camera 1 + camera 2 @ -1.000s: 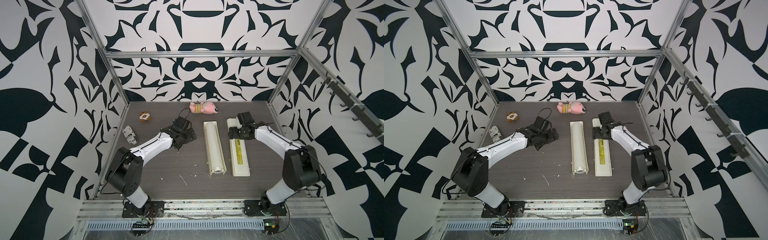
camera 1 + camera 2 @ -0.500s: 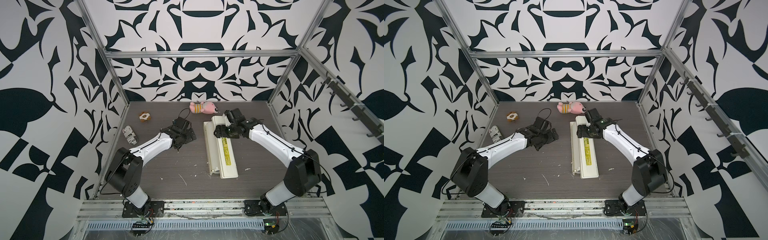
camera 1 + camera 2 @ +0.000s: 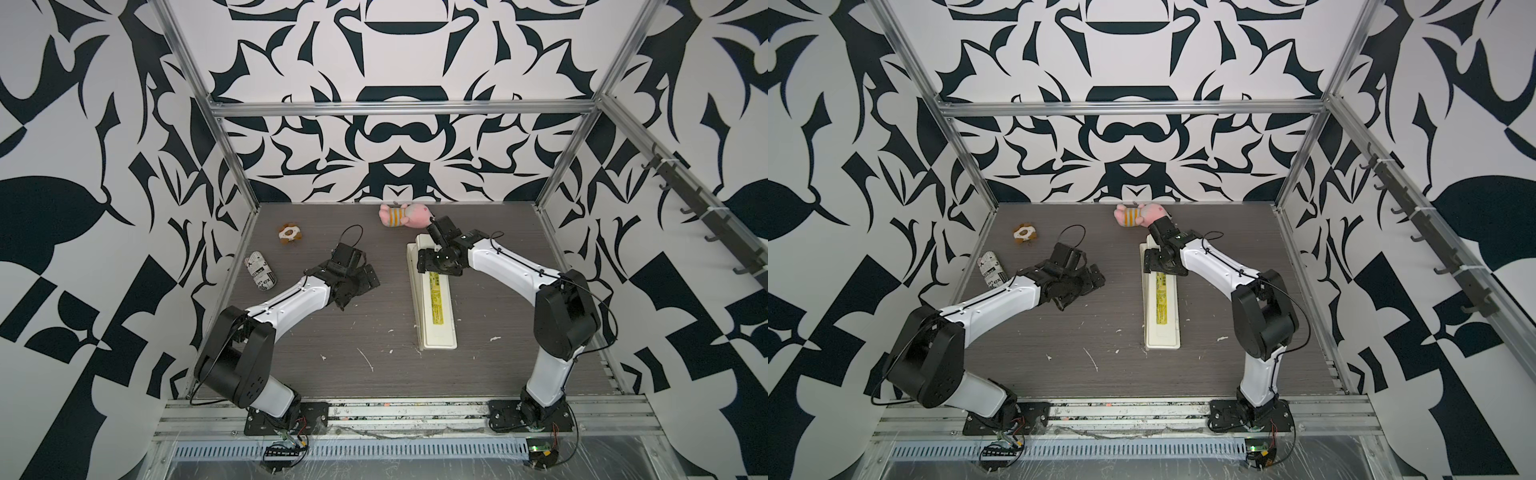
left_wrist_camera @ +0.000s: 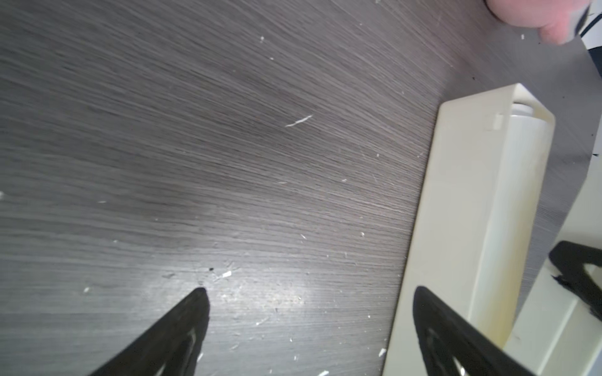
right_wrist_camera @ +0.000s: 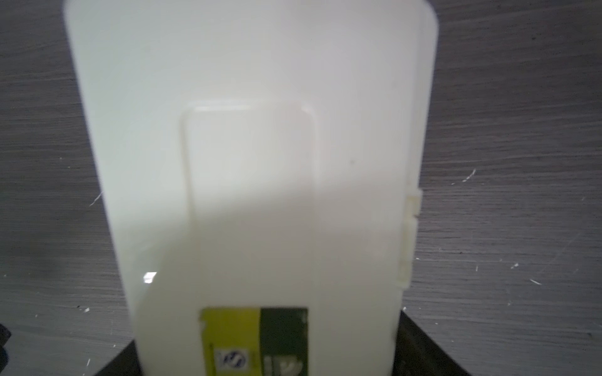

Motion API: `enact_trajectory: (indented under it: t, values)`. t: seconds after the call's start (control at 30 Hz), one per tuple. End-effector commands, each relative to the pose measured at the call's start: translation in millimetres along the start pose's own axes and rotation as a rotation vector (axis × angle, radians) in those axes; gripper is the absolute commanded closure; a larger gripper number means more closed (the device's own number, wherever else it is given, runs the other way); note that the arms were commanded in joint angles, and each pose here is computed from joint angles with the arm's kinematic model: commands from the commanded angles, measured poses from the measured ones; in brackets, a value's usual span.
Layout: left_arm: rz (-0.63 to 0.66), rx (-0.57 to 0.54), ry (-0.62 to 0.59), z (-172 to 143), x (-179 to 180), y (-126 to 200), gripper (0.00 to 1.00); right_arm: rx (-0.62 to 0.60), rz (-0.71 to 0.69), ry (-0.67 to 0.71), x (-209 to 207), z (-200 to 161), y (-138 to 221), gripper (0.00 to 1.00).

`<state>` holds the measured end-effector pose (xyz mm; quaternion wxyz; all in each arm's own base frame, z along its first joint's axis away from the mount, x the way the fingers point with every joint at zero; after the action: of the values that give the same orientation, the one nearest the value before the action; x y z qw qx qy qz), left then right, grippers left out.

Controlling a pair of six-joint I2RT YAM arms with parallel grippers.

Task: Put plastic wrap rolls into dispensers
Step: Close the lid on the plastic wrap cutting box.

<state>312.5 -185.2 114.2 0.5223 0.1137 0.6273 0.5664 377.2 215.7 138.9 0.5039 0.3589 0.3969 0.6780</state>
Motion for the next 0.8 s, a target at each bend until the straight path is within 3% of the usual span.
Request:
enact_trajectory:
  t: [0.0, 0.33, 0.5, 0.77]
  values:
    - [-0.049, 0.034, -0.031, -4, -6, -1, 0.01, -0.105, -0.026, 0.017, 6, 33, 22, 0.22]
    - [-0.076, 0.074, -0.033, -10, -1, -3, 0.0, -0.067, -0.016, 0.071, 21, 30, 4, 0.21]
    - [-0.061, 0.09, -0.027, -12, 5, -7, 0.01, -0.105, -0.006, 0.099, 33, 34, 14, 0.21]
    - [-0.061, 0.11, -0.023, -16, 7, -11, 0.0, -0.133, 0.127, 0.058, 48, 35, 25, 0.21]
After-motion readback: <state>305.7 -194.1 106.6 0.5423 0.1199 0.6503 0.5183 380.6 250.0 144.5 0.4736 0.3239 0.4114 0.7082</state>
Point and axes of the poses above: each gripper's point midway between its finger pads, its own y axis back along the fingers, its own x axis along the line the jaws close on, z = x × y, the point moved 3 cm from there along y, back along the fingers, and after that the axes turned 15 degrees about y, right-handed, at the moved point
